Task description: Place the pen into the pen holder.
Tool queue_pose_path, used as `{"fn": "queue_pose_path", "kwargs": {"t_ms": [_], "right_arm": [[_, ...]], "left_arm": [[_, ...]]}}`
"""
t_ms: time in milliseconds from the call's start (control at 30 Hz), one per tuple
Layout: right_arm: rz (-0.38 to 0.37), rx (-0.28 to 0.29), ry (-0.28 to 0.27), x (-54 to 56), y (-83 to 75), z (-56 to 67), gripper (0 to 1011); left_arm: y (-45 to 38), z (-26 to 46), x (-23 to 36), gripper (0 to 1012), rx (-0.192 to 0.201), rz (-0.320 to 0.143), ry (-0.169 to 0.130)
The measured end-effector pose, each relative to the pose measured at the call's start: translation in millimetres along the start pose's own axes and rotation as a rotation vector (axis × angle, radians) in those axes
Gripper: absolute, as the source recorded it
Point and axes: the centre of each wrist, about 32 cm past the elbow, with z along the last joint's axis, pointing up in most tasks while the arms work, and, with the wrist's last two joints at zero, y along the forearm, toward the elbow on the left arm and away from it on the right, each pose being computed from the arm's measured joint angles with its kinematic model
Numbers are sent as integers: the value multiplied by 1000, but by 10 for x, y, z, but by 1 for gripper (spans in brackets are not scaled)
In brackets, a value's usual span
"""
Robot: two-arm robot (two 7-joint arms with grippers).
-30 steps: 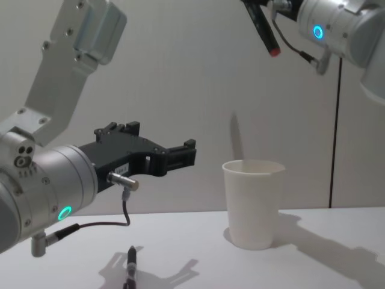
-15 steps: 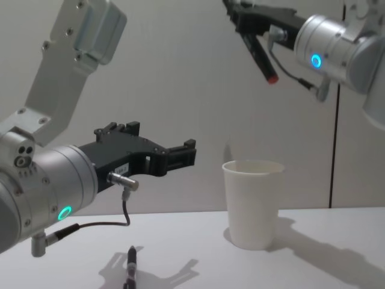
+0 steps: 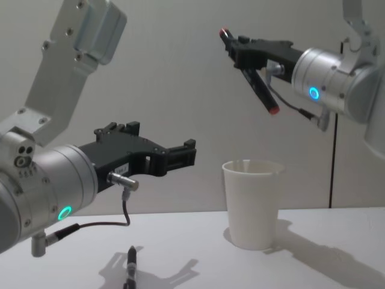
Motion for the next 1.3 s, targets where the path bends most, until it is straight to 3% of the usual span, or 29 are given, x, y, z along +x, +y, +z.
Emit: {"fn": "queue_pose_path", "kwargs": {"t_ms": [667,1300], "right_arm": [[6,-41,16,-123,-83,-241,163],[16,-85,-24,-187,-177,-398,163]], "left_arm": [[0,0,0,1001,0,0,0],[0,0,0,1001,0,0,0]]}}
